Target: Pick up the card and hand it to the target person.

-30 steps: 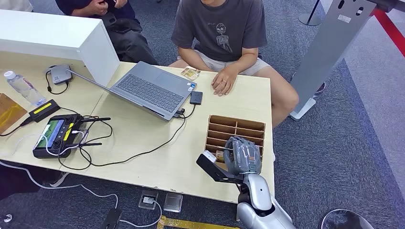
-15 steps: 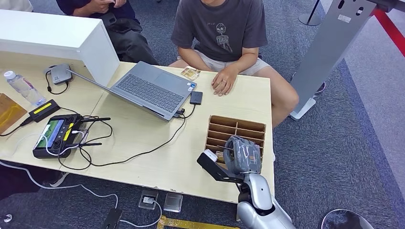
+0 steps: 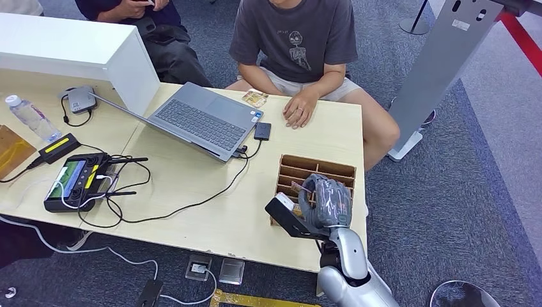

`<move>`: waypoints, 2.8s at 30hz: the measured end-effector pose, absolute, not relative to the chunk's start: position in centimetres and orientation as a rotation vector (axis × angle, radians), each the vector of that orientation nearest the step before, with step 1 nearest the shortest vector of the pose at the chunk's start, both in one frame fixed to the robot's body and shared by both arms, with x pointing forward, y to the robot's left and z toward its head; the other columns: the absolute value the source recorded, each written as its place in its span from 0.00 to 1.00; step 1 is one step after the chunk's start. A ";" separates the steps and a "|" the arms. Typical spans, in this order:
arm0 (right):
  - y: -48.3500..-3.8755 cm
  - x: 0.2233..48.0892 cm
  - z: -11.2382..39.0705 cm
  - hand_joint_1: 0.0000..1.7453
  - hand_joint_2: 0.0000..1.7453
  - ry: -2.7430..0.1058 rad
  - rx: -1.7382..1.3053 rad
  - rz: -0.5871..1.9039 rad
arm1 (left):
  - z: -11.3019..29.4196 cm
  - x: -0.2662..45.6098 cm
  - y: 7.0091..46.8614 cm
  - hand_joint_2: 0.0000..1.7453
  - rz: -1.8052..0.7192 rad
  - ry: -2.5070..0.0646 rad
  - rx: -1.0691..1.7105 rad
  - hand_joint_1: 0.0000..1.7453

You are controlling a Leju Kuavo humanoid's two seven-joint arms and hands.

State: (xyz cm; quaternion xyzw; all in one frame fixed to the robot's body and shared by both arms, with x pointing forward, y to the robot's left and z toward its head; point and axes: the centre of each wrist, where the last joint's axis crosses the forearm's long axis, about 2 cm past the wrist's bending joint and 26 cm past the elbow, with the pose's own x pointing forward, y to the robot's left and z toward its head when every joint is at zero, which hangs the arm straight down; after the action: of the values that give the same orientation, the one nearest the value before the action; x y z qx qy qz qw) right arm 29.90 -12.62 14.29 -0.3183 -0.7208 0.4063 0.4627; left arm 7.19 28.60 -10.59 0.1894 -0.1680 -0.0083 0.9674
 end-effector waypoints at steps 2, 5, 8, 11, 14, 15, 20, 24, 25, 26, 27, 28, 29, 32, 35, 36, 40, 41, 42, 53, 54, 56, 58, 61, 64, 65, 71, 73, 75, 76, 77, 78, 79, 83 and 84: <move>-12.7 30.0 14.7 0.84 1.00 -1.786 -0.779 0.976 | -10.6 7.2 28.6 0.00 -0.015 -0.339 0.383 0.00; -13.1 30.2 15.4 0.83 1.00 -1.805 -0.772 0.932 | -10.6 7.2 28.6 0.00 -0.014 -0.339 0.384 0.00; -13.7 30.5 16.1 0.83 1.00 -1.825 -0.741 0.874 | -10.6 7.2 28.6 0.00 -0.014 -0.339 0.385 0.00; -14.4 30.9 16.9 0.83 1.00 -1.848 -0.714 0.803 | -10.6 7.2 28.6 0.00 -0.014 -0.339 0.385 0.00; -15.3 31.4 18.0 0.85 1.00 -1.877 -0.641 0.713 | -10.6 7.1 28.6 0.00 -0.018 -0.339 0.384 0.00; -15.5 31.5 18.4 0.86 1.00 -1.889 -0.611 0.684 | -10.6 7.1 28.6 0.00 -0.020 -0.339 0.384 0.00; -16.7 32.3 20.4 0.84 1.00 -1.960 -0.548 0.583 | -10.6 7.1 28.6 0.00 -0.025 -0.339 0.383 0.00; -17.4 33.4 22.2 0.85 1.00 -2.027 -0.516 0.536 | -10.6 7.1 28.6 0.00 -0.025 -0.338 0.383 0.00; -17.5 33.7 22.6 0.86 1.00 -2.047 -0.503 0.529 | -10.6 7.1 28.6 0.00 -0.026 -0.338 0.383 0.00; -17.5 34.0 23.1 0.86 1.00 -2.067 -0.493 0.524 | -10.6 7.1 28.6 0.00 -0.026 -0.338 0.383 0.00; -17.5 34.4 23.6 0.86 1.00 -2.088 -0.488 0.523 | -10.6 7.1 28.6 0.00 -0.026 -0.339 0.383 0.00; -17.6 34.7 24.1 0.86 1.00 -2.107 -0.488 0.522 | -10.6 7.1 28.6 0.00 -0.026 -0.339 0.383 0.00; -17.6 35.1 24.6 0.86 1.00 -2.123 -0.490 0.522 | -10.6 7.2 28.6 0.00 -0.026 -0.339 0.383 0.00; -17.5 35.9 25.7 0.86 1.00 -2.153 -0.504 0.523 | -10.6 7.2 28.6 0.00 -0.027 -0.340 0.382 0.00; -17.4 36.7 26.2 0.87 1.00 -2.175 -0.544 0.529 | -10.6 7.2 28.6 0.00 -0.029 -0.341 0.382 0.00; -17.3 37.0 26.5 0.87 1.00 -2.186 -0.573 0.533 | -10.6 7.2 28.6 0.00 -0.030 -0.342 0.382 0.00; -16.7 39.0 28.3 0.87 1.00 -2.238 -0.726 0.555 | -10.6 7.3 28.6 0.00 -0.037 -0.345 0.383 0.00; -16.5 39.4 28.7 0.87 1.00 -2.246 -0.749 0.563 | -10.6 7.3 28.6 0.00 -0.039 -0.345 0.384 0.00; -16.2 39.9 28.9 0.87 1.00 -2.250 -0.762 0.572 | -10.6 7.4 28.6 0.00 -0.040 -0.345 0.386 0.00; -12.7 42.7 29.1 0.86 1.00 -2.217 -0.740 0.678 | -10.5 7.4 28.7 0.00 -0.029 -0.343 0.405 0.00; -12.4 42.9 28.9 0.86 1.00 -2.209 -0.742 0.687 | -10.5 7.4 28.7 0.00 -0.029 -0.343 0.405 0.00; -12.0 43.0 28.6 0.85 1.00 -2.193 -0.751 0.709 | -10.5 7.4 28.7 0.00 -0.029 -0.343 0.406 0.00; -11.5 43.1 28.1 0.85 1.00 -2.176 -0.768 0.737 | -10.5 7.4 28.7 0.00 -0.029 -0.344 0.406 0.00; -11.1 43.2 27.4 0.85 1.00 -2.151 -0.807 0.773 | -10.5 7.4 28.7 0.00 -0.030 -0.345 0.406 0.00; -10.7 43.1 26.8 0.84 1.00 -2.123 -0.874 0.821 | -10.5 7.4 28.7 0.00 -0.034 -0.346 0.405 0.00; -10.5 43.1 26.6 0.82 1.00 -2.113 -0.895 0.837 | -10.5 7.4 28.7 0.00 -0.036 -0.347 0.405 0.00; -10.3 43.0 25.5 0.00 1.00 -2.051 -0.971 0.916 | -10.5 7.4 28.8 0.00 -0.046 -0.352 0.404 0.00; -10.3 43.0 25.2 0.00 1.00 -2.032 -0.975 0.936 | -10.6 7.4 28.8 0.00 -0.048 -0.352 0.403 0.00; -10.3 43.0 25.0 0.00 1.00 -2.011 -0.974 0.960 | -10.6 7.3 28.8 0.00 -0.049 -0.352 0.402 0.00; -10.2 43.1 24.9 0.00 1.00 -2.003 -0.973 0.971 | -10.6 7.3 28.8 0.00 -0.049 -0.352 0.401 0.00; -10.2 43.1 24.9 0.00 1.00 -1.997 -0.971 0.978 | -10.6 7.3 28.8 0.00 -0.049 -0.352 0.400 0.00; -10.2 43.1 24.8 0.00 1.00 -1.995 -0.967 0.980 | -10.6 7.3 28.8 0.00 -0.049 -0.352 0.400 0.00; -10.2 43.1 24.8 0.00 1.00 -1.995 -0.962 0.980 | -10.6 7.3 28.9 0.00 -0.049 -0.353 0.400 0.00; -10.3 43.2 24.6 0.00 1.00 -2.007 -0.927 0.962 | -10.6 7.3 29.0 0.00 -0.048 -0.353 0.402 0.00; -10.3 43.2 24.6 0.00 1.00 -2.016 -0.907 0.946 | -10.6 7.3 29.0 0.00 -0.046 -0.353 0.403 0.00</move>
State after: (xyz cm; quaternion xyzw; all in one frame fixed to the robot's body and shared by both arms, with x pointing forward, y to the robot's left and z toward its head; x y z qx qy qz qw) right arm 43.16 -10.32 24.61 -0.3519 -0.7821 0.3669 0.3604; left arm 7.33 28.97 -10.56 0.1989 -0.1744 -0.0227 0.9641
